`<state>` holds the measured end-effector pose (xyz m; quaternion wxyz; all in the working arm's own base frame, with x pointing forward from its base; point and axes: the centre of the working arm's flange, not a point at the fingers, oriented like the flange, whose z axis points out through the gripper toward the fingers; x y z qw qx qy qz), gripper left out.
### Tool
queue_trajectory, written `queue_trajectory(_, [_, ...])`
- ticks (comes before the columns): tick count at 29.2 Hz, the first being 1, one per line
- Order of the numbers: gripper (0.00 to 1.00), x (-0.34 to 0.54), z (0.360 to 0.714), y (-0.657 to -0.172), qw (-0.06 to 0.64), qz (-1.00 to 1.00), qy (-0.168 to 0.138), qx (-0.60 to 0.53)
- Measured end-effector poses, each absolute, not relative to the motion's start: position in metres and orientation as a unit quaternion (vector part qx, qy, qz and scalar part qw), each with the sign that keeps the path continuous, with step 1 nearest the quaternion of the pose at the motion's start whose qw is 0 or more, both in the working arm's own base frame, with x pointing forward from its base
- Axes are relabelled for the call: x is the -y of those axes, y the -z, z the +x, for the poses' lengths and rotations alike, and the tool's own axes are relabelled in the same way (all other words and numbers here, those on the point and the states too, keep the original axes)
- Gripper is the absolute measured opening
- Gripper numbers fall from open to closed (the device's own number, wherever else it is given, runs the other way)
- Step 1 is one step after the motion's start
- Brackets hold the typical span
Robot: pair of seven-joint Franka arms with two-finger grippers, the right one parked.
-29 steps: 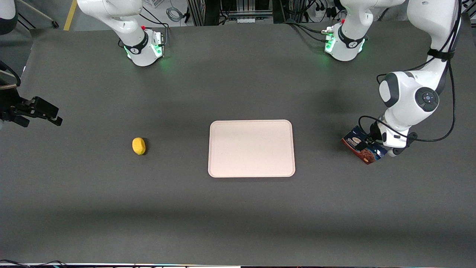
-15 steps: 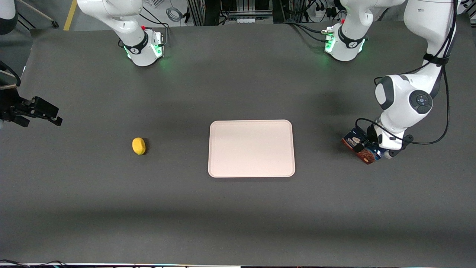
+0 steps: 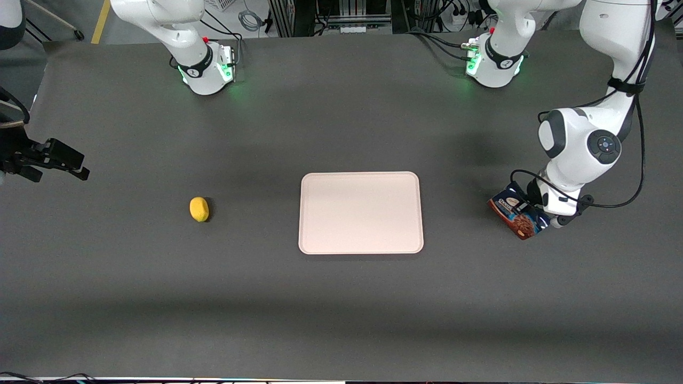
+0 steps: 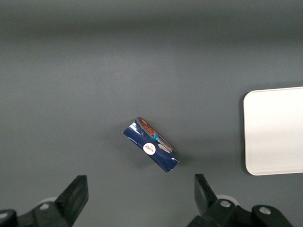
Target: Place cookie box on tray
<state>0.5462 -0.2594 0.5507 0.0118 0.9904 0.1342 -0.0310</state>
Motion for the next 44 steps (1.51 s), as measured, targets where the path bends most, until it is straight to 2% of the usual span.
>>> queue_trajectory(7, [0.19, 0.326, 0.532, -0.523, 0.017, 0.997, 0.022, -0.068])
queue_trajectory(13, [0.19, 0.368, 0.527, -0.475, -0.026, 1.0, 0.0, 0.003])
queue_trajectory(19, [0.19, 0.401, 0.523, -0.423, -0.019, 0.999, -0.007, 0.036])
queue_trajectory(25, [0.19, 0.406, 0.526, -0.384, -0.012, 0.999, -0.001, 0.043])
queue_trajectory(30, [0.19, 0.404, 0.524, -0.347, -0.023, 0.998, -0.015, 0.061])
queue_trajectory(31, [0.19, 0.401, 0.519, -0.317, -0.027, 0.997, -0.019, 0.066])
queue_trajectory(37, [0.19, 0.397, 0.516, -0.286, -0.047, 0.997, -0.029, 0.057])
queue_trajectory(44, [0.19, 0.392, 0.517, -0.257, -0.046, 0.998, -0.017, 0.045])
